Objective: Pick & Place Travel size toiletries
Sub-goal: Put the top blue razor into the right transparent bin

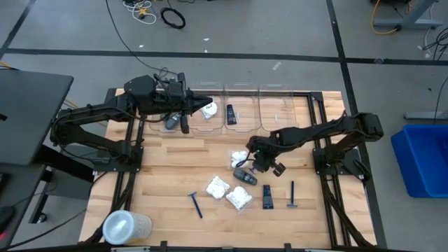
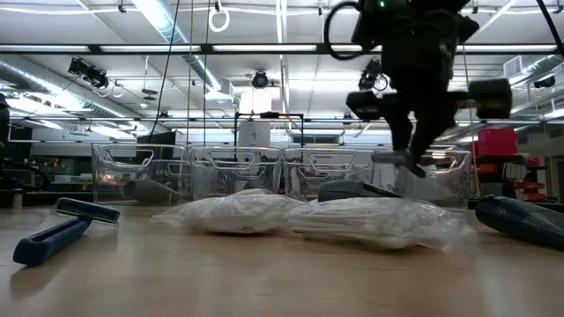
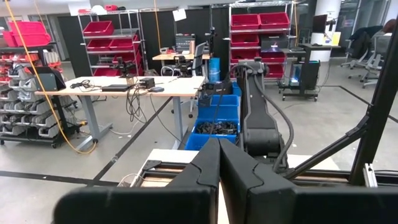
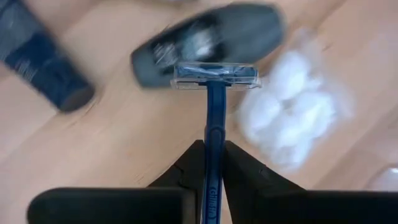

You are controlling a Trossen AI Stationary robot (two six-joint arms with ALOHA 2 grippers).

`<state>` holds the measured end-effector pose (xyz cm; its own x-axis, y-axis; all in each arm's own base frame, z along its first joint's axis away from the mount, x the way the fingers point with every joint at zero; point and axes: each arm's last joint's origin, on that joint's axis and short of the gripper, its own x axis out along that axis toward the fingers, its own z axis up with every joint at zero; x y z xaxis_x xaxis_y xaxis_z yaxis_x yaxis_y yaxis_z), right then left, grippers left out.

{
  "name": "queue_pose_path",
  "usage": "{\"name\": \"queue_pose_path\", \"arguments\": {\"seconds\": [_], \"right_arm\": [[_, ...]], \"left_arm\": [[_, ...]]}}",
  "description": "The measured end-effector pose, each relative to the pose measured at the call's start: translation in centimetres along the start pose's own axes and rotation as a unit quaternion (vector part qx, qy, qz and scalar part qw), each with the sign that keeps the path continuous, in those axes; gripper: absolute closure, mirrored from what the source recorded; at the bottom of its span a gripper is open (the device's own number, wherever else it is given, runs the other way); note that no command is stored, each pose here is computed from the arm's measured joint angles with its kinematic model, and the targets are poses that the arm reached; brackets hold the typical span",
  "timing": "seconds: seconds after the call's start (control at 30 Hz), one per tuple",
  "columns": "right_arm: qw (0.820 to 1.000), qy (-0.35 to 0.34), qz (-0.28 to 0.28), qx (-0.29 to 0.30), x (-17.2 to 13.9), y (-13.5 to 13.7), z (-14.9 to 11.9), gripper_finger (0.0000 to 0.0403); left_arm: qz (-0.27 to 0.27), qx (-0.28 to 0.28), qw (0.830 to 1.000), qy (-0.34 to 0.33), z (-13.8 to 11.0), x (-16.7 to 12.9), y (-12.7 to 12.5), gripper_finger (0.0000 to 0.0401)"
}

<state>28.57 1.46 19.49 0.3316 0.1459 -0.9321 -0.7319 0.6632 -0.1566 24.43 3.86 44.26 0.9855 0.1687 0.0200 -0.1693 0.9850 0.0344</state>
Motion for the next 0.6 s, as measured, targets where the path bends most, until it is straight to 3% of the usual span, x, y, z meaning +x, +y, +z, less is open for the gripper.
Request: {"name": "queue_pose_path", "arguments": {"seconds": [0.6], "right_arm": [[0.992, -0.040, -0.051, 0.111, -3.7, -1.8, -0.1, 0.0354]], "left_arm": [[-0.021, -0.012, 0.999, 0.043, -0.7, -0.3, -0.1, 0.0397]]}}
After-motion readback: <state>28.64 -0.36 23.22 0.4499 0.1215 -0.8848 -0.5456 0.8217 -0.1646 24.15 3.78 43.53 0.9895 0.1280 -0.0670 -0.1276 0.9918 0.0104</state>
